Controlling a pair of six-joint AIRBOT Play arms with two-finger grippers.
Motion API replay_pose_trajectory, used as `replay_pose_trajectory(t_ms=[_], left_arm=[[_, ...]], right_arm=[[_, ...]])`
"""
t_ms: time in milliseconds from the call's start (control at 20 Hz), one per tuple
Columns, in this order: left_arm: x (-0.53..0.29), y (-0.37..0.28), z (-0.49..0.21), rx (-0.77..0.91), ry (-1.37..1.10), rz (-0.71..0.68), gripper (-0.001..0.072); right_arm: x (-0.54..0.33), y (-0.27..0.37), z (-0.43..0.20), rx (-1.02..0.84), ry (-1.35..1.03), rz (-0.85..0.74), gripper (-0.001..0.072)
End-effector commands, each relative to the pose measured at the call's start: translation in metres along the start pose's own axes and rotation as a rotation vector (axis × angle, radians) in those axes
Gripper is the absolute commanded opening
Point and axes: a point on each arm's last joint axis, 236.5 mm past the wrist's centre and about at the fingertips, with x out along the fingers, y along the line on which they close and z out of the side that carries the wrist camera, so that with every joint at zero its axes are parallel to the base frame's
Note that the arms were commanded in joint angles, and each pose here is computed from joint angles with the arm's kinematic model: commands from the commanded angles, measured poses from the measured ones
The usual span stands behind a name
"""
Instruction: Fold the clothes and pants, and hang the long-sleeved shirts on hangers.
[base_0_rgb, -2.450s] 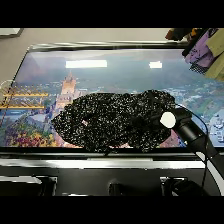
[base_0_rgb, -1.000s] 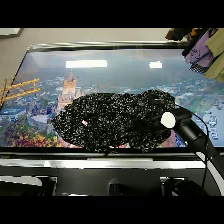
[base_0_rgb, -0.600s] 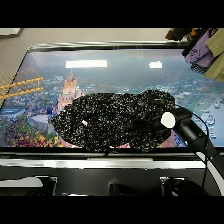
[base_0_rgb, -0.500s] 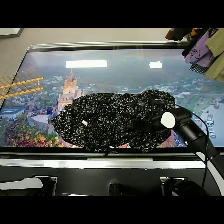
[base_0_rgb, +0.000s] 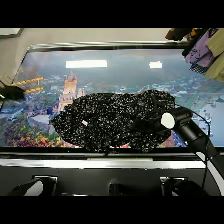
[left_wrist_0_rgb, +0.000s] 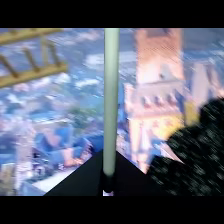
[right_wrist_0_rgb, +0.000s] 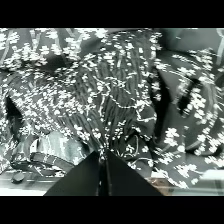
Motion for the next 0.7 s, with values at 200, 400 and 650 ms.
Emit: replay_pose_trajectory(t_ms=[200, 400, 650], left_arm=[[-0.09, -0.211, -0.153, 0.386, 0.25, -0.533, 0.0026], [-0.121, -0.236, -0.171, 0.516, 0.242, -0.616, 0.0025], [-0.122, -0.225, -0.191, 0.606, 0.316, -0.595, 0.0024]], right_arm=[[-0.009, -0.038, 0.008, 0.135, -0.024, -0.179, 0.004], [-0.012, -0.036, 0.025, 0.125, -0.023, -0.229, 0.004], [-0.018, -0.062, 0.042, 0.138, -0.035, -0.342, 0.0039]])
